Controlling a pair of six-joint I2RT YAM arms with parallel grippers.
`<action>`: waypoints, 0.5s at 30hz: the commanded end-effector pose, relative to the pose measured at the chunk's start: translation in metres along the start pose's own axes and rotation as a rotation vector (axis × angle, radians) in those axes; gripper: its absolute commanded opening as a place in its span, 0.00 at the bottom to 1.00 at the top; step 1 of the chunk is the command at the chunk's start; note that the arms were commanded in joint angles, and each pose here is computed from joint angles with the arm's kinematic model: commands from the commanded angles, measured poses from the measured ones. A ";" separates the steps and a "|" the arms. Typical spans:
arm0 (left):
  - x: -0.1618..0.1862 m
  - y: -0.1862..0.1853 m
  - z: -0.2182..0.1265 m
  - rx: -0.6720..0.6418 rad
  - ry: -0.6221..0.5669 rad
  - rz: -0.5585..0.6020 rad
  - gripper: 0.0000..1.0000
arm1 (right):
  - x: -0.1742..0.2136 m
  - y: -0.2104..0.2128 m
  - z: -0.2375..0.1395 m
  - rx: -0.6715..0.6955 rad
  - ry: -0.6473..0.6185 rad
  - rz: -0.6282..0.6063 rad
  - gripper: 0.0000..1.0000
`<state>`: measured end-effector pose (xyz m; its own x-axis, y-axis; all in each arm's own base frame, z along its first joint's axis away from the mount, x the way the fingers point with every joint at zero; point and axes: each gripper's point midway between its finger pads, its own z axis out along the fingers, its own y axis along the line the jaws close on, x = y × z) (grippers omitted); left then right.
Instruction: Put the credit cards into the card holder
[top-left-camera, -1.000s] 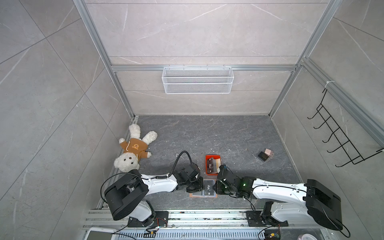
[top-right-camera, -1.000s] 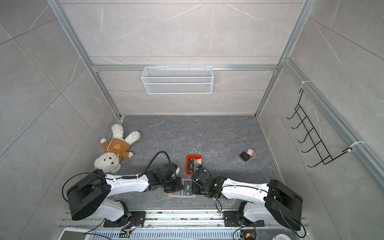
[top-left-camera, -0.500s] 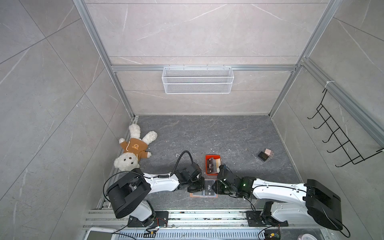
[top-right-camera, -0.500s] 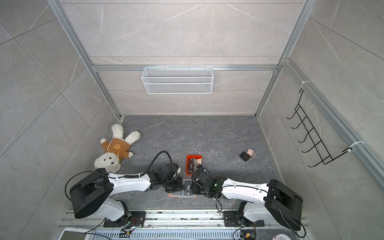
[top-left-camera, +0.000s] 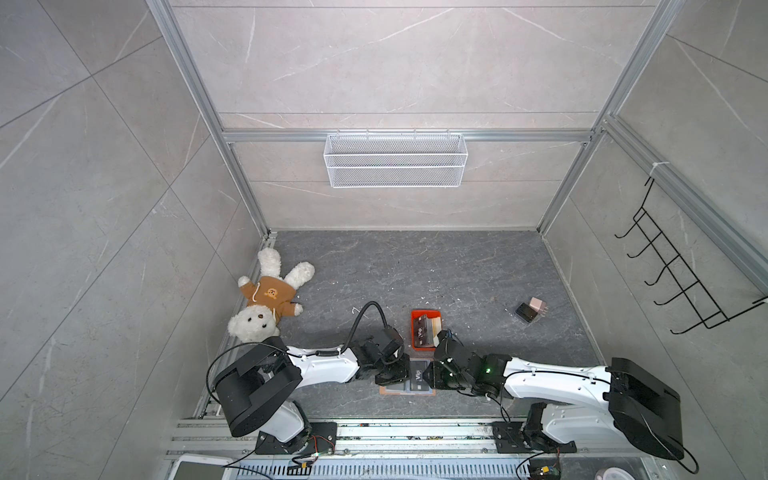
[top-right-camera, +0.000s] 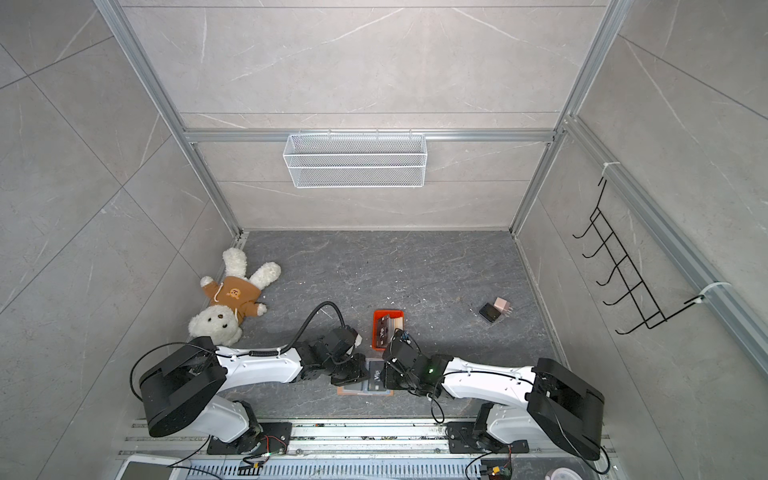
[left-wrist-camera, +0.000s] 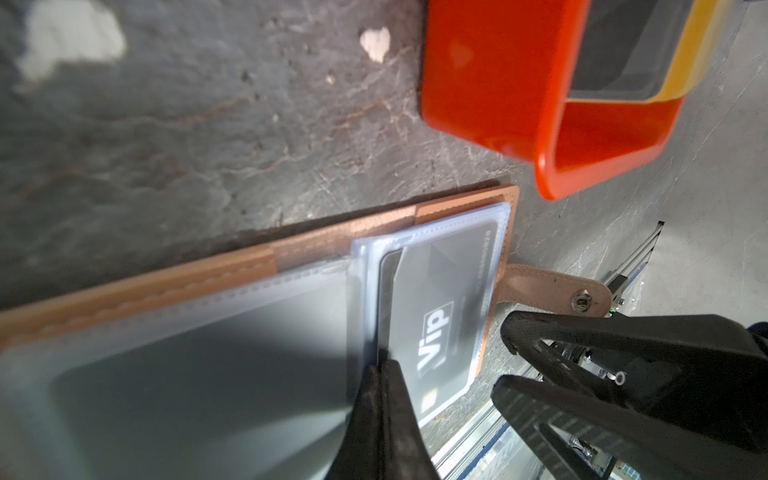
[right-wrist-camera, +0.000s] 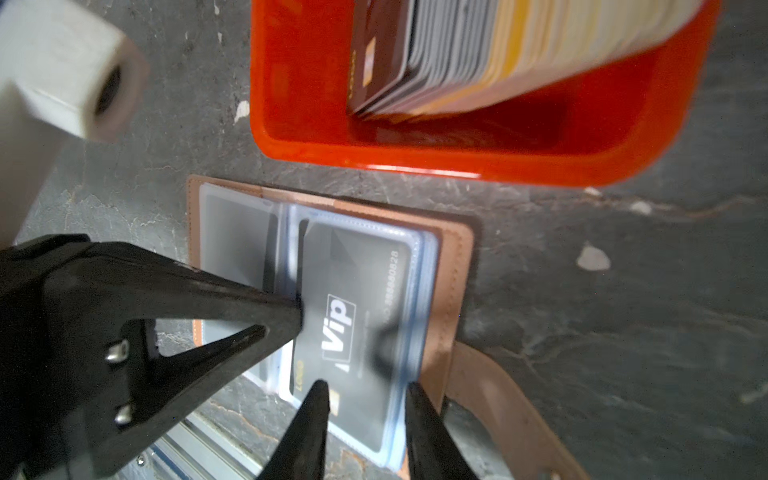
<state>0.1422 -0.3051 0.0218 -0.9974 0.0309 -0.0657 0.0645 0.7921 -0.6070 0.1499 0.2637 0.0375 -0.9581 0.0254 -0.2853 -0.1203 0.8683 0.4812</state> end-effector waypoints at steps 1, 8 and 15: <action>0.002 0.007 -0.001 -0.032 -0.001 -0.022 0.00 | 0.003 -0.006 0.006 0.012 0.011 0.014 0.34; 0.005 0.009 0.000 -0.008 -0.008 -0.041 0.00 | 0.004 -0.004 0.011 0.001 0.018 0.017 0.34; 0.006 0.012 0.000 -0.010 -0.010 -0.050 0.00 | 0.005 -0.011 0.013 0.035 0.023 0.027 0.34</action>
<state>0.1419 -0.3047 0.0207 -0.9981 0.0013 -0.0609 0.0393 0.7778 -0.6273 0.1504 0.2683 0.0290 -0.9621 0.0212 -0.2719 -0.1179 0.8668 0.4845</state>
